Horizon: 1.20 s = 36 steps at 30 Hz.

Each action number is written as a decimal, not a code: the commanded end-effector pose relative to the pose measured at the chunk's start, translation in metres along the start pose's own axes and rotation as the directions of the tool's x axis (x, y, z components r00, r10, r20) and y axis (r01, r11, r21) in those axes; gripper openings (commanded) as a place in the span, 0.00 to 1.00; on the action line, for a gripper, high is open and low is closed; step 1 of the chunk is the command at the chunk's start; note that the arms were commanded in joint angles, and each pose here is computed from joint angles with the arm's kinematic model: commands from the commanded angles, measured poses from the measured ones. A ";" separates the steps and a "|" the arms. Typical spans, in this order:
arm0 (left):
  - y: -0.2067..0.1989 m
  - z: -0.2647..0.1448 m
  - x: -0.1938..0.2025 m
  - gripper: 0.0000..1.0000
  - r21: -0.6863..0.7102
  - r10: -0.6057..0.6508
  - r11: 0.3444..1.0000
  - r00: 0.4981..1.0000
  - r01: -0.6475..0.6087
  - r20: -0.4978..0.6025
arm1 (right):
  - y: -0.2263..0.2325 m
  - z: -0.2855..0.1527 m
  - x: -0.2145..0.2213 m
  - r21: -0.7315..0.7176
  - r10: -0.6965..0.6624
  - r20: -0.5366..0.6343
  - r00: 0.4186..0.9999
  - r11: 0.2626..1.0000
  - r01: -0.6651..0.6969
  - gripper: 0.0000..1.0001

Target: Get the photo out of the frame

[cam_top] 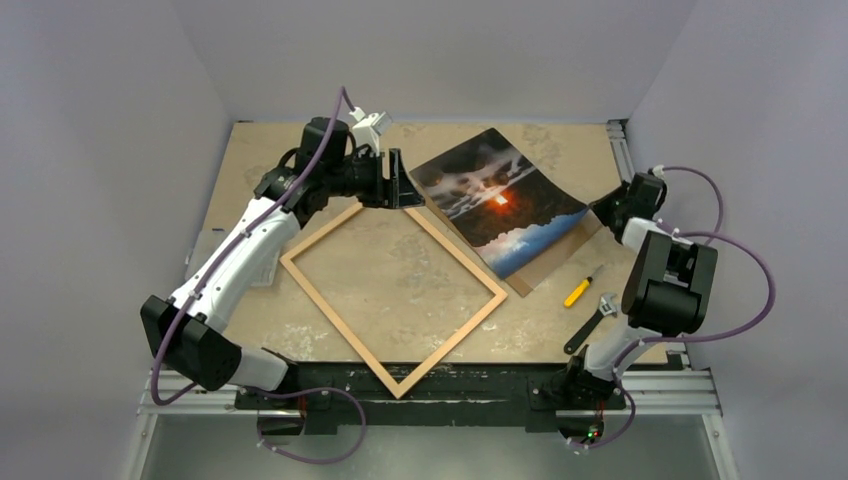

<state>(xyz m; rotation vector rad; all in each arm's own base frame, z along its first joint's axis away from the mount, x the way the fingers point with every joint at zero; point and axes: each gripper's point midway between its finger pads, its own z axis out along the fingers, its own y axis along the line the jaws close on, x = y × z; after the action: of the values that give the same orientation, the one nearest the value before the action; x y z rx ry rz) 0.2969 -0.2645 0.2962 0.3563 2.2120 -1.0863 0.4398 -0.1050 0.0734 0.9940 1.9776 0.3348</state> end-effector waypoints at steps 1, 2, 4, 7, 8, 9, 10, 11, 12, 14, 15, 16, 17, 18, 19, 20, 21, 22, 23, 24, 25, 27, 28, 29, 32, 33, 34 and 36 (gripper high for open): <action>-0.001 0.003 -0.003 0.64 0.026 -0.001 1.000 1.000 0.001 0.013 | 0.013 -0.016 -0.019 -0.018 -0.114 0.041 0.993 0.993 0.115 0.00; 0.000 0.003 -0.003 0.64 0.026 -0.001 1.000 1.000 0.001 0.014 | 0.008 -0.018 -0.021 0.010 -0.132 0.043 0.990 0.991 0.132 0.00; 0.000 0.003 -0.003 0.64 0.027 0.001 1.000 1.000 -0.001 0.017 | 0.002 -0.020 -0.021 0.062 -0.165 0.011 0.986 0.984 0.164 0.14; 0.001 0.005 -0.003 0.64 0.026 0.006 1.000 1.000 -0.006 0.020 | -0.010 -0.029 -0.014 0.171 -0.208 -0.091 0.974 0.960 0.221 0.45; 0.002 0.005 -0.002 0.64 0.023 0.006 1.000 1.000 -0.006 0.019 | -0.014 -0.035 -0.013 0.215 -0.229 -0.113 0.967 0.944 0.249 0.49; 0.002 0.005 -0.002 0.64 0.019 0.010 1.000 1.000 -0.010 0.022 | -0.015 -0.043 -0.013 0.251 -0.247 -0.121 0.961 0.929 0.271 0.51; 0.003 0.005 -0.002 0.64 0.015 0.016 1.000 1.000 -0.016 0.023 | -0.015 -0.052 -0.012 0.276 -0.264 -0.123 0.957 0.917 0.288 0.52; 0.003 0.005 -0.001 0.64 0.011 0.021 1.000 0.999 -0.022 0.025 | -0.012 -0.062 -0.010 0.284 -0.276 -0.125 0.953 0.910 0.301 0.53; 0.002 0.004 -0.002 0.64 0.005 0.033 0.999 0.999 -0.033 0.032 | -0.006 -0.073 -0.006 0.278 -0.289 -0.126 0.949 0.908 0.313 0.53; -0.003 0.000 -0.001 0.64 -0.014 0.081 0.997 0.995 -0.080 0.052 | 0.013 -0.094 0.011 0.234 -0.329 -0.136 0.934 0.906 0.353 0.54; -0.006 -0.003 -0.001 0.64 -0.034 0.112 0.993 0.992 -0.110 0.066 | 0.027 -0.106 0.023 0.192 -0.363 -0.143 0.921 0.902 0.386 0.54; -0.008 -0.007 -0.001 0.64 -0.061 0.146 0.988 0.986 -0.141 0.081 | 0.040 -0.118 0.036 0.148 -0.389 -0.150 0.909 0.900 0.410 0.54; -0.013 -0.012 -0.001 0.64 -0.074 0.169 0.984 0.981 -0.162 0.095 | 0.051 -0.131 0.053 0.094 -0.411 -0.162 0.897 0.898 0.429 0.55; -0.015 -0.017 0.001 0.64 -0.081 0.182 0.981 0.977 -0.174 0.108 | 0.065 -0.146 0.070 0.023 -0.437 -0.169 0.883 0.894 0.447 0.56; -0.017 -0.023 0.005 0.64 -0.085 0.187 0.980 0.975 -0.178 0.119 | 0.075 -0.161 0.084 -0.043 -0.446 -0.169 0.879 0.894 0.446 0.58; -0.020 -0.031 0.006 0.64 -0.083 0.189 0.980 0.971 -0.179 0.143 | 0.087 -0.181 0.093 -0.127 -0.450 -0.154 0.880 0.892 0.434 0.59; -0.023 -0.040 0.007 0.64 -0.082 0.190 0.981 0.966 -0.178 0.174 | 0.093 -0.198 0.100 -0.183 -0.453 -0.144 0.880 0.886 0.426 0.60; -0.027 -0.052 0.008 0.64 -0.085 0.195 0.980 0.958 -0.181 0.209 | 0.099 -0.215 0.107 -0.249 -0.452 -0.140 0.881 0.877 0.410 0.60; -0.029 -0.064 0.009 0.64 -0.097 0.199 0.979 0.948 -0.180 0.247 | 0.106 -0.232 0.110 -0.311 -0.450 -0.130 0.883 0.865 0.395 0.61; -0.032 -0.077 0.009 0.64 -0.102 0.205 0.978 0.935 -0.183 0.289 | 0.114 -0.252 0.110 -0.379 -0.453 -0.106 0.885 0.841 0.385 0.62; -0.034 -0.090 0.009 0.64 -0.111 0.213 0.976 0.919 -0.186 0.331 | 0.119 -0.271 0.108 -0.432 -0.462 -0.076 0.884 0.814 0.388 0.63; -0.041 -0.124 0.007 0.64 -0.134 0.227 0.973 0.875 -0.187 0.427 | 0.126 -0.310 0.095 -0.496 -0.477 0.014 0.879 0.760 0.420 0.64; -0.044 -0.139 0.007 0.64 -0.144 0.231 0.972 0.854 -0.185 0.467 | 0.127 -0.328 0.085 -0.503 -0.477 0.063 0.877 0.744 0.441 0.65; -0.047 -0.154 0.007 0.64 -0.153 0.236 0.971 0.832 -0.183 0.502 | 0.127 -0.347 0.074 -0.500 -0.470 0.118 0.875 0.733 0.461 0.65; -0.055 -0.200 0.005 0.64 -0.177 0.240 0.970 0.757 -0.166 0.607 | 0.123 -0.403 0.034 -0.456 -0.419 0.282 0.863 0.733 0.505 0.66; -0.059 -0.217 0.004 0.64 -0.179 0.238 0.971 0.729 -0.159 0.642 | 0.119 -0.416 0.025 -0.435 -0.399 0.319 0.860 0.744 0.507 0.66; -0.061 -0.231 0.003 0.64 -0.190 0.239 0.971 0.702 -0.148 0.671 | 0.115 -0.428 0.014 -0.410 -0.373 0.359 0.855 0.760 0.504 0.67; -0.063 -0.255 0.003 0.64 -0.208 0.246 0.969 0.657 -0.138 0.713 | 0.107 -0.447 -0.001 -0.380 -0.331 0.419 0.845 0.782 0.495 0.67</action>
<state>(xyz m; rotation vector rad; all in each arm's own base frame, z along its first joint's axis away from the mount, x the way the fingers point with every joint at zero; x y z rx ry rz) 0.1607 -0.1374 0.4262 0.1826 1.5356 -0.8368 0.1687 0.0551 0.3764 0.1753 1.6959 0.4856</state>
